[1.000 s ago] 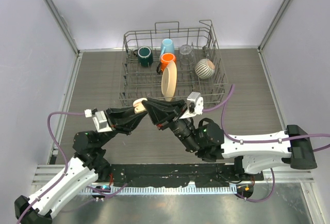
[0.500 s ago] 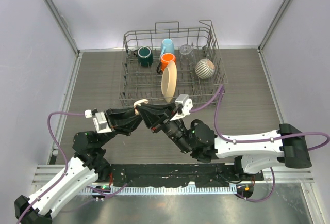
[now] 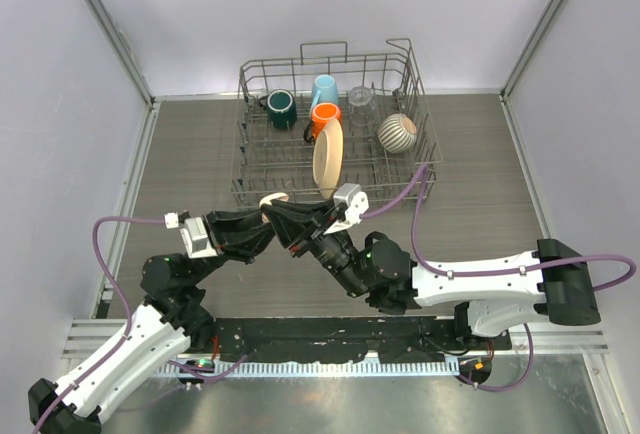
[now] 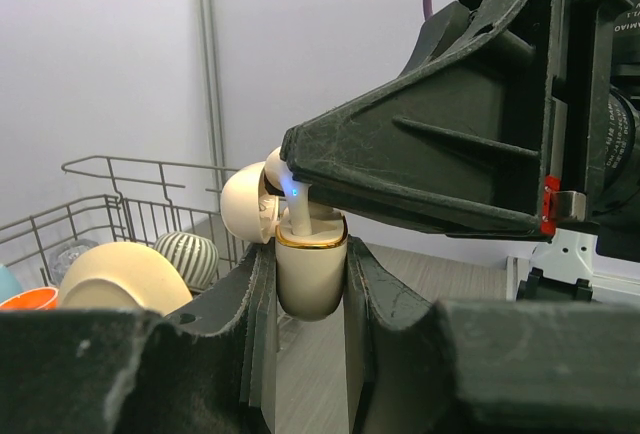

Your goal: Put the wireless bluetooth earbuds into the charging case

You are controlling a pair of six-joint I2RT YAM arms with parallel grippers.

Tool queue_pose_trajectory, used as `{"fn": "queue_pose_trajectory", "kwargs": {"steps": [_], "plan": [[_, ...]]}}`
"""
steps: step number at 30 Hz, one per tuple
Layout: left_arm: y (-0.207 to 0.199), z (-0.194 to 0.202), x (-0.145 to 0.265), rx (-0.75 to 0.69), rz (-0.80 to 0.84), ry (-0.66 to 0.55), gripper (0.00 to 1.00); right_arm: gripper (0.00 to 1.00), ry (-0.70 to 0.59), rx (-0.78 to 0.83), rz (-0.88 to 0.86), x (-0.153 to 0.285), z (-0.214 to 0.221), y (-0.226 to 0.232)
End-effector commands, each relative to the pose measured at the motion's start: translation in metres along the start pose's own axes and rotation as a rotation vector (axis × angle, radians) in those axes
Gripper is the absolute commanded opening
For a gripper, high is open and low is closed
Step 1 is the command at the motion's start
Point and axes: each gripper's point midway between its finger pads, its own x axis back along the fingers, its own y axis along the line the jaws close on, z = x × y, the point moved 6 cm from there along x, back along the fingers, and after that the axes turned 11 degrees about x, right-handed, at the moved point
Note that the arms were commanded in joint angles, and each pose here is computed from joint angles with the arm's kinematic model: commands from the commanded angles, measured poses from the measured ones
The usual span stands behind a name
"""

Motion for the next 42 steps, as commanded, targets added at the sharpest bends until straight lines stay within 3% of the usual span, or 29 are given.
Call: {"fn": "queue_pose_trajectory", "kwargs": {"steps": [1,35,42], "plan": [[-0.009,-0.030,-0.006,-0.045,0.038,-0.110,0.00,0.01,-0.029,0.010,0.032,-0.005,-0.014,0.000],[-0.006,-0.042,-0.003,-0.073,-0.012,-0.182,0.00,0.01,0.059,0.091,0.024,0.005,-0.003,-0.008],[-0.006,-0.038,-0.003,-0.062,-0.007,-0.167,0.00,0.01,0.022,0.031,0.040,-0.002,-0.013,-0.004]]}}
